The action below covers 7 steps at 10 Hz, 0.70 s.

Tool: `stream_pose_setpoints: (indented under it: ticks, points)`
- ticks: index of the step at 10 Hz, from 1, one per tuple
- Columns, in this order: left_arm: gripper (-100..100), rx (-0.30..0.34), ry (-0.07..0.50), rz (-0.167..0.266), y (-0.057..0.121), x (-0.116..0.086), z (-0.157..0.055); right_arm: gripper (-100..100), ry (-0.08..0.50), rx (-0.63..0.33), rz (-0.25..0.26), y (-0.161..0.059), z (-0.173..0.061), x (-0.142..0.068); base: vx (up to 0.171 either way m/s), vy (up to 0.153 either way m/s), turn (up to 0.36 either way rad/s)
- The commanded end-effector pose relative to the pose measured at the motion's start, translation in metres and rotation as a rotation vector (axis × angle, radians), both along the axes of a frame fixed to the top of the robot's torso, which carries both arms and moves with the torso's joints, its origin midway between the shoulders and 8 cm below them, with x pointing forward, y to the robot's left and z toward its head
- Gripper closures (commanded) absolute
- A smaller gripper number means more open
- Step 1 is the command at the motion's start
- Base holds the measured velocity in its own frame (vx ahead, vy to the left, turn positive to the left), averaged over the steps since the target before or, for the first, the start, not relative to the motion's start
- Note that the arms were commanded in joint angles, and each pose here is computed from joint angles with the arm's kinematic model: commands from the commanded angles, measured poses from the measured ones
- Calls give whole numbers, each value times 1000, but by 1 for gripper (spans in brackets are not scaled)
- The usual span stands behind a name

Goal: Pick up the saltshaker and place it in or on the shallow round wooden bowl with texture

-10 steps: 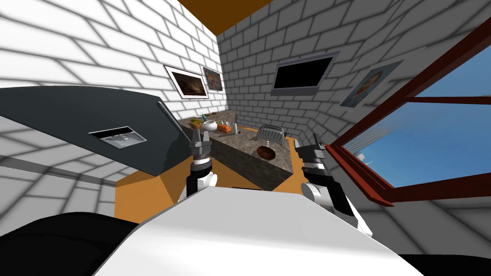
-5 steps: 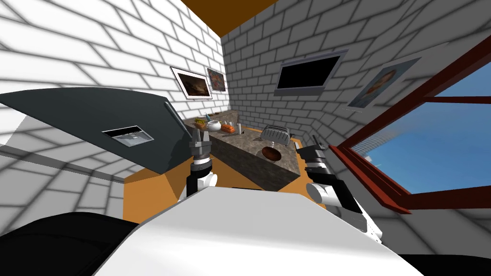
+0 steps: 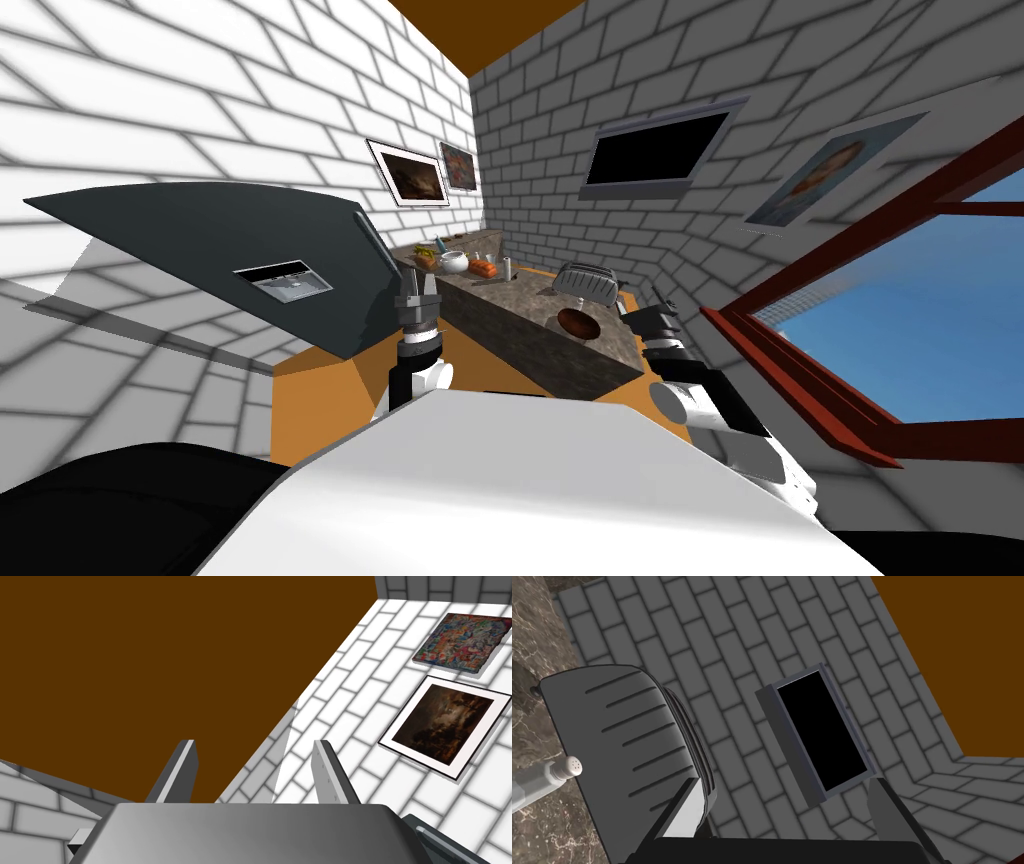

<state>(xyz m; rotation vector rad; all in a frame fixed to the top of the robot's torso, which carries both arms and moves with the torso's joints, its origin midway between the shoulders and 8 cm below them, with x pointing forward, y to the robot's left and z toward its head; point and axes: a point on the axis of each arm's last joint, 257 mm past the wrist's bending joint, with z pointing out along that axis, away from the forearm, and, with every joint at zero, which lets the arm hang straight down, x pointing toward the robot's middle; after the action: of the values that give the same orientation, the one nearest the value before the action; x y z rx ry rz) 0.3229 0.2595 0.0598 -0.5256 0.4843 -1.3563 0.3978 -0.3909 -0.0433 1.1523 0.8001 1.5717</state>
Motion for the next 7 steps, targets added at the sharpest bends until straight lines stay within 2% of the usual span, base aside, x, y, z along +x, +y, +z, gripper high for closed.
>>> stream_pose_setpoints:
  ticks: [1, 2, 3, 4, 5, 6, 7]
  points:
    - [0, 0, 0, 0, 0, 0, 0, -100, 62, 38, -1, -18, -15, 5, 34, 120, 80]
    - [0, 0, 0, 0, 0, 0, 0, -100, 61, 60, 3, -19, -15, 5, 30, 94, 38]
    - [0, 0, 0, 0, 0, 0, 0, -100, 117, 88, -4, -36, -29, 8, 32, 108, 97]
    - [0, 0, 0, 0, 0, 0, 0, -100, 116, 109, -1, -36, -29, 8, 35, 92, 34]
    - [0, 0, 0, 0, 0, 0, 0, -100, 173, 140, -12, -54, -44, 10, 36, 111, 95]
    - [0, 0, 0, 0, 0, 0, 0, -100, 171, 163, -8, -55, -44, 10, 29, 94, 36]
    - [0, 0, 0, 0, 0, 0, 0, -100, 227, 201, -24, -74, -59, 11, 49, 103, 97]
